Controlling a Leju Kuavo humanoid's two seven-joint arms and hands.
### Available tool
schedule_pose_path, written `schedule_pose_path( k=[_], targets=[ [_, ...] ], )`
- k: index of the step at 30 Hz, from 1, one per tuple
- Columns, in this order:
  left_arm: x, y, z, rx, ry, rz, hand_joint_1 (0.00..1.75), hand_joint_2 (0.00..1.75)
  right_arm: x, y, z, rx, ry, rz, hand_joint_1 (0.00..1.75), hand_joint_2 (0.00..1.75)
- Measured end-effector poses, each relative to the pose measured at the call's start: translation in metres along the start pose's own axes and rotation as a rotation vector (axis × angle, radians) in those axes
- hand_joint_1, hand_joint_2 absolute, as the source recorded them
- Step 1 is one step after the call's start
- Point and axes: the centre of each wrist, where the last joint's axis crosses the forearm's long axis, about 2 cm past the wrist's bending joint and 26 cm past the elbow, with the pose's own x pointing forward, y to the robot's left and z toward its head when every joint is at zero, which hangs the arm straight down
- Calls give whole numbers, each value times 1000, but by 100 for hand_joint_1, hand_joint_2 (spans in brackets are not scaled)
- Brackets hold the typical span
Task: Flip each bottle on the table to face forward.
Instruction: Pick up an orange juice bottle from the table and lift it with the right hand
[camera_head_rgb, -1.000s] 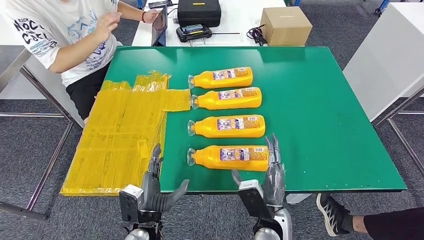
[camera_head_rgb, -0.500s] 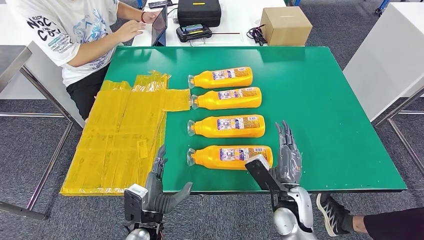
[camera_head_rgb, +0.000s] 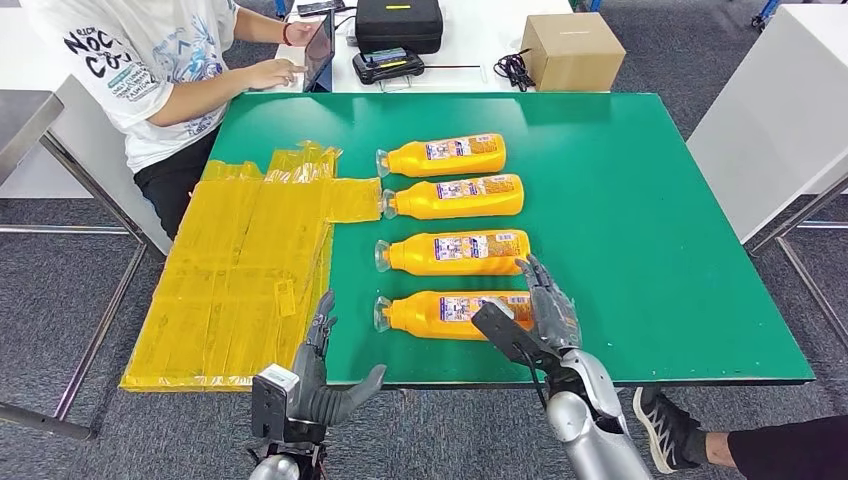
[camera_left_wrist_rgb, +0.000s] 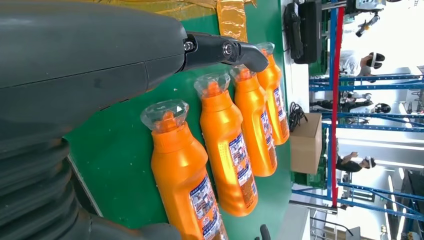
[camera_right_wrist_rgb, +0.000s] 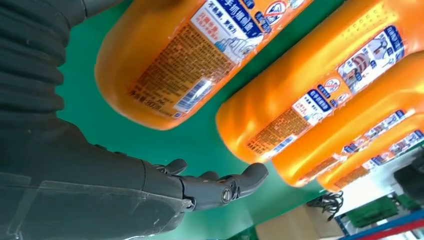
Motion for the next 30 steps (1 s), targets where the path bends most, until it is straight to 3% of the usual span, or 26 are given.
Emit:
schedule_pose_path(
  k=[8, 21, 30],
  targets=[
    [0, 2, -2, -3, 1, -8, 0, 175, -3, 2, -10, 83, 12, 29, 0, 175],
    [-4, 4, -3, -20, 20, -14, 0, 175, 3, -12, -50, 218, -14, 140, 0, 175],
    [-5, 4, -3, -23, 22, -15, 0, 175, 2, -12, -53, 238, -19, 166, 0, 175]
  ],
)
